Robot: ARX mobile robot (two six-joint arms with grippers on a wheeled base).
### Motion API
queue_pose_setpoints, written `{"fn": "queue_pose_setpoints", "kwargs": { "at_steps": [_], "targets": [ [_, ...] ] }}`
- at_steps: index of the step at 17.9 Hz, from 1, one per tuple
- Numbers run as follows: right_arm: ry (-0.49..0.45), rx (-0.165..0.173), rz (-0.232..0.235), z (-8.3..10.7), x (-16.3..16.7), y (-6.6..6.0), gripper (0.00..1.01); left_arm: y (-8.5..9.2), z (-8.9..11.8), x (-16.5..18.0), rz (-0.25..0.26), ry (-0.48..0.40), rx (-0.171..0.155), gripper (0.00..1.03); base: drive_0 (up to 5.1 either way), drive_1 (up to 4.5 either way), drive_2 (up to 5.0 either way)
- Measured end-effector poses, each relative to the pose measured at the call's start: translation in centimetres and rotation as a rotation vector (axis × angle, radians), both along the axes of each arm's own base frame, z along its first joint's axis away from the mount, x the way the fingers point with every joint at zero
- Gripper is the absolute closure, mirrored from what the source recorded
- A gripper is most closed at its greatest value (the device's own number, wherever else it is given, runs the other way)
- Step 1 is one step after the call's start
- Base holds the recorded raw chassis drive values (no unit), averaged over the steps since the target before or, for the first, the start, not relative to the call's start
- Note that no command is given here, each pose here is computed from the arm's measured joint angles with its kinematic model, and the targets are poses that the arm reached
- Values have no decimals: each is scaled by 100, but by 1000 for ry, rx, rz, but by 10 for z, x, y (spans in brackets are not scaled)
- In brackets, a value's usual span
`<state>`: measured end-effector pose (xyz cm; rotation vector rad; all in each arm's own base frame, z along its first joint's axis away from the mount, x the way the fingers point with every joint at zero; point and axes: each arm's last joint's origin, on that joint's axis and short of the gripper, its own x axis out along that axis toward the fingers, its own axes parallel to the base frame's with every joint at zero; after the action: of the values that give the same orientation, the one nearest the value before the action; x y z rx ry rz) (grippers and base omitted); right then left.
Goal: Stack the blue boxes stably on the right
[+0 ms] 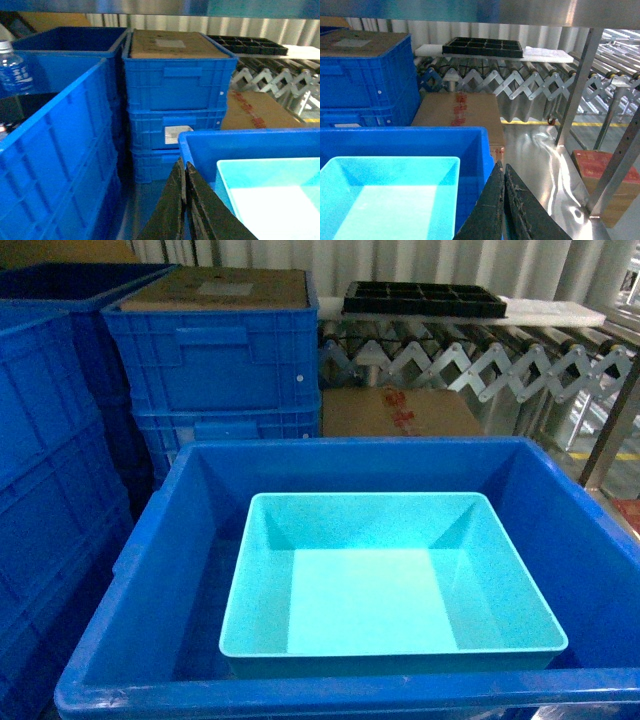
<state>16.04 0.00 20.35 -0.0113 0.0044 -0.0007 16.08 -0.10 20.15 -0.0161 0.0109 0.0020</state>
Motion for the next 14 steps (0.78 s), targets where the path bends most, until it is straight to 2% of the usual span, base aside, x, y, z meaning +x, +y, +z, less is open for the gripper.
{"fn": "queue_pose_setpoints", "kwargs": {
  "at_steps": [1,7,11,14],
  "targets": [
    [-5,0,-1,-4,-5,0,99,2,-2,-5,13,-9,-1,101,0,0,0],
    [3,0,0,-24,-28,0,99,1,-22,-29,-2,-2,0,101,0,0,0],
    [-21,1,1,-32,-38,0,99,1,-30,-38,-3,-24,0,101,0,0,0],
    [-23,1,0,-32,-44,0,99,1,-30,-44,-3,-29,0,101,0,0,0]
  ]
}}
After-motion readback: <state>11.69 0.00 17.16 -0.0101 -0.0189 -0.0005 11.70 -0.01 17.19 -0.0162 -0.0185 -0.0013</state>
